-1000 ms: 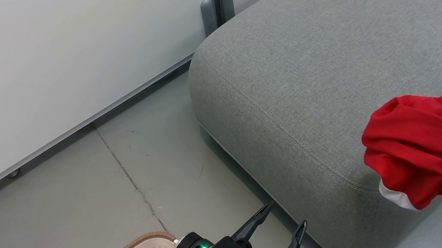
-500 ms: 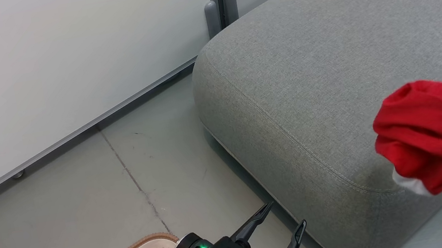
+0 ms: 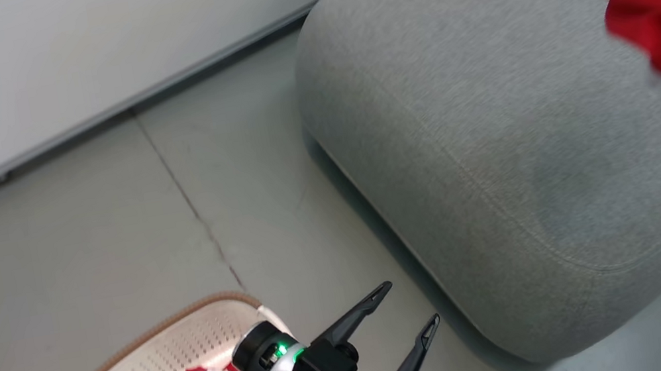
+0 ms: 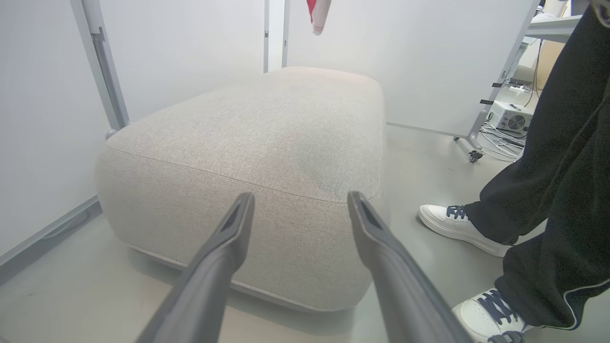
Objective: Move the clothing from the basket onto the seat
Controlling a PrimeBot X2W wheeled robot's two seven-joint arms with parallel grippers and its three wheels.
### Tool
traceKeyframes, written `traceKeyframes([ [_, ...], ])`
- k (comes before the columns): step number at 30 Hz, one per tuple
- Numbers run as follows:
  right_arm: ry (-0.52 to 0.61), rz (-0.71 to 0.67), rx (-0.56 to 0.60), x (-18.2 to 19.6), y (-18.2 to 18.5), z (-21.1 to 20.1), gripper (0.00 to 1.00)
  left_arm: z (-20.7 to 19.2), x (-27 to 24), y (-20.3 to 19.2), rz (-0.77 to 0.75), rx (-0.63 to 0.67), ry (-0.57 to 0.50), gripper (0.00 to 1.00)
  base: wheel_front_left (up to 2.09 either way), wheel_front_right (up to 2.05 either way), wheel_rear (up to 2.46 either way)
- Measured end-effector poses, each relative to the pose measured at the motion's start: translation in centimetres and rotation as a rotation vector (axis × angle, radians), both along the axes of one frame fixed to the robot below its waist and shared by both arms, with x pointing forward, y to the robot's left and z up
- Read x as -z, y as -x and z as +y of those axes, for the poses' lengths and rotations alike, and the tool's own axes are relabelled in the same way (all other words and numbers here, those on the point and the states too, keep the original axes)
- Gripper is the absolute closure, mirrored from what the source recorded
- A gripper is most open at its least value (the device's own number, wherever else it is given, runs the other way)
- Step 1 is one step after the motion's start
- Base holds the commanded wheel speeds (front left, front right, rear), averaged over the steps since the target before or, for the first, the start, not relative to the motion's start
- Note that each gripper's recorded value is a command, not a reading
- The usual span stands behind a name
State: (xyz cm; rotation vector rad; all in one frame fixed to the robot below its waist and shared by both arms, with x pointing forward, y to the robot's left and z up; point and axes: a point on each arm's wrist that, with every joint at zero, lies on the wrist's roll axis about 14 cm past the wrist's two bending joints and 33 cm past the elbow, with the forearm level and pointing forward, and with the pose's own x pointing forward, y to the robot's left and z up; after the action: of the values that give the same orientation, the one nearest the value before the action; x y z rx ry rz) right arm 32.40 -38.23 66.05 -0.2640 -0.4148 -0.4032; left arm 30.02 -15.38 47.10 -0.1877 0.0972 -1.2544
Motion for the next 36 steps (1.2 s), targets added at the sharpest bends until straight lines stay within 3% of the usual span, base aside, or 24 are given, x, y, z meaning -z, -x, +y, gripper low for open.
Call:
traceKeyframes([
  [6, 0.059, -0.008, 0.002, -1.9, -5.8, -1.2, 1.00, 1.3, 1.7, -3.1, 0.017, -0.031, -0.003, 0.00, 0.00, 0.00, 0.00],
  [17, -0.028, 0.124, 0.050, 3.5, -15.6, -4.4, 1.00, 3.8, 6.0, -6.5, 0.073, -0.088, -0.036, 0.00, 0.00, 0.00, 0.00],
  [28, -0.214, 0.436, 0.154, 16.8, -16.9, -6.6, 1.00, 5.2, 8.4, -7.2, 0.124, -0.122, -0.061, 0.00, 0.00, 0.00, 0.00],
  [36, -0.309, 0.466, 0.233, 19.9, -16.8, -8.3, 1.00, 6.4, 9.3, -8.2, 0.131, -0.161, -0.075, 0.00, 0.00, 0.00, 0.00],
])
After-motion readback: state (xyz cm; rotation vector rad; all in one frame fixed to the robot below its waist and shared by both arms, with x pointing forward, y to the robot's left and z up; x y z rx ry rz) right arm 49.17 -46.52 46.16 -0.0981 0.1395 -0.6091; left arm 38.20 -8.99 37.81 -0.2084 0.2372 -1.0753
